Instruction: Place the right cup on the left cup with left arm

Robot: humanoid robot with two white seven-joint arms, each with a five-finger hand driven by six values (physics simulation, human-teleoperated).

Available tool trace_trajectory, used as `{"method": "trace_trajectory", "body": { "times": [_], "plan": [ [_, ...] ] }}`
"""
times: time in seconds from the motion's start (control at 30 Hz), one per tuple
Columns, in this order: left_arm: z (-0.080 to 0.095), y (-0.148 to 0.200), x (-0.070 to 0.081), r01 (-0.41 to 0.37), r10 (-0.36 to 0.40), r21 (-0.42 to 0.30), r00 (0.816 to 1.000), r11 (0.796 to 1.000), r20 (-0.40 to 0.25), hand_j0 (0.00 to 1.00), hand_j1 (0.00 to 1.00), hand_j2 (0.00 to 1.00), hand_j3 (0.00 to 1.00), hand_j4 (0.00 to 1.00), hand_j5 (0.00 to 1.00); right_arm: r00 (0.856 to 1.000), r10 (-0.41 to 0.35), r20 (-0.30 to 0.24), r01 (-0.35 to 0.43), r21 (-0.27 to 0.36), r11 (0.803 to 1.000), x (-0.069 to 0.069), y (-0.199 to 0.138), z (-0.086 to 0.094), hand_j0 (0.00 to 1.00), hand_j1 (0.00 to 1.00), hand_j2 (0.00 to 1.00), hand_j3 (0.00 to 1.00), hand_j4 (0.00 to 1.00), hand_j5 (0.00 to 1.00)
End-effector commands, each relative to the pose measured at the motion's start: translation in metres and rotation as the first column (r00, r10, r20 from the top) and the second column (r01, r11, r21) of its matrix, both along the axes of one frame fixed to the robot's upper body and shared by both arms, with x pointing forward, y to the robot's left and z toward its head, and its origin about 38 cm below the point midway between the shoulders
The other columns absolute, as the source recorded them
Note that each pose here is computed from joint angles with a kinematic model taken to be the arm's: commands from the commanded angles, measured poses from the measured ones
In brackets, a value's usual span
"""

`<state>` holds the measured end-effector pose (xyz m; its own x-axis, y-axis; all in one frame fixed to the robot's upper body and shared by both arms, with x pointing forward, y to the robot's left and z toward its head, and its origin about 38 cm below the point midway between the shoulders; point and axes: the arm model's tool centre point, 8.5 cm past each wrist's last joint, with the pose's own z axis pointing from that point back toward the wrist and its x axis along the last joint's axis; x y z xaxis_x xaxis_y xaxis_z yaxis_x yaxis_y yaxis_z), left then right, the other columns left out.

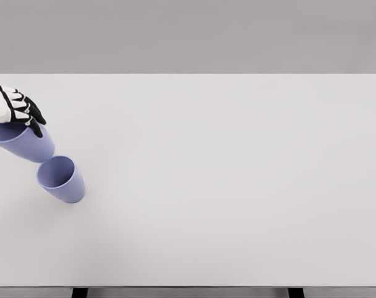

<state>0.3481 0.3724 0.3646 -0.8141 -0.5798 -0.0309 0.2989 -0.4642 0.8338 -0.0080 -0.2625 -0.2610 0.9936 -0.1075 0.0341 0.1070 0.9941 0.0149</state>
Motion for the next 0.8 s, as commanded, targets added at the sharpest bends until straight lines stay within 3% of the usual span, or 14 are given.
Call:
{"method": "trace_trajectory", "body": {
  "times": [0.0, 0.27, 0.5, 0.77],
  "plan": [
    [0.0014, -0.001, 0.0005, -0.001, 0.001, -0.014, 1.0, 1.0, 0.005, 0.69, 0.69, 0.69, 0.69, 0.69, 0.69, 1.0, 0.0, -0.002, 0.0, 0.0, 1.0, -0.001, 0.0, 0.0, 1.0, 1.0, 1.0, 1.0, 1.0, 1.0],
    [-0.002, -0.0036, 0.0014, 0.006, -0.006, -0.019, 1.0, 1.0, -0.005, 0.69, 0.69, 0.69, 0.69, 0.69, 0.69, 1.0, 0.0, -0.002, 0.0, 0.0, 1.0, -0.001, 0.0, 0.0, 1.0, 1.0, 1.0, 1.0, 1.0, 1.0],
    [0.0012, -0.0037, -0.0015, -0.004, 0.0, -0.098, 0.999, 0.995, -0.039, 0.69, 0.69, 0.69, 0.69, 0.69, 0.69, 1.0, 0.0, 0.0, 0.0, 0.0, 1.0, 0.0, 0.0, 0.0, 1.0, 1.0, 1.0, 1.0, 1.0, 1.0],
    [-0.0073, -0.0029, -0.0028, -0.011, 0.004, -0.109, 0.997, 0.994, -0.071, 0.69, 0.69, 0.69, 0.69, 0.69, 0.69, 1.0, 0.0, 0.0, 0.0, 0.0, 1.0, 0.0, 0.0, 0.0, 1.0, 1.0, 1.0, 1.0, 1.0, 1.0]
  ]
}}
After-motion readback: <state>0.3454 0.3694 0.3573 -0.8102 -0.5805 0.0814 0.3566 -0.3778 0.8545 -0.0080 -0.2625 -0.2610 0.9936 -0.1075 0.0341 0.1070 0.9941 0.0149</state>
